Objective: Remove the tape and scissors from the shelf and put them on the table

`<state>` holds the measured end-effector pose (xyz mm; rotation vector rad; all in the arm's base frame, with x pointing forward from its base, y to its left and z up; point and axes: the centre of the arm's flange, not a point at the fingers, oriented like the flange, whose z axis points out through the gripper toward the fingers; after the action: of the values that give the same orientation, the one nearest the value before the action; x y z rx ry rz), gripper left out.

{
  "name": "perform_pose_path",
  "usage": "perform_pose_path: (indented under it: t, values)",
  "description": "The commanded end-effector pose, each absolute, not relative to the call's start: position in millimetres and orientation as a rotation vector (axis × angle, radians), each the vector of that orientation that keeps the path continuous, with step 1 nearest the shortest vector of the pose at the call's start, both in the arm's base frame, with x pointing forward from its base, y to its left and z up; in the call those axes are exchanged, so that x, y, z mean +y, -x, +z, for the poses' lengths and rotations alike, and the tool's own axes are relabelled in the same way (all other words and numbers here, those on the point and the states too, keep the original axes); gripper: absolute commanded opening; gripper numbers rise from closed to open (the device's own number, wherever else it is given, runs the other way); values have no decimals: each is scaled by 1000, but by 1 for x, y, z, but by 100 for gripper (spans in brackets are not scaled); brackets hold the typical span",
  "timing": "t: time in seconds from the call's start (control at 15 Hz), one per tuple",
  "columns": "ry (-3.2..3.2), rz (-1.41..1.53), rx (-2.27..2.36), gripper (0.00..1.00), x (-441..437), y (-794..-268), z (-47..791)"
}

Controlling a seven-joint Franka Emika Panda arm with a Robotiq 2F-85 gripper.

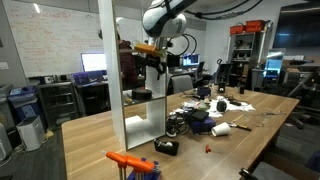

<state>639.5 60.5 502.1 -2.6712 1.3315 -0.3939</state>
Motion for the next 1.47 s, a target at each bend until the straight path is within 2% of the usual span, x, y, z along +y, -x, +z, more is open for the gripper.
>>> perform_pose_path:
  t: [0.0, 1.4]
  values:
    - [2615, -426, 1452, 100, 61, -680, 504]
    - [2417, -352, 1747, 100, 43, -711, 407]
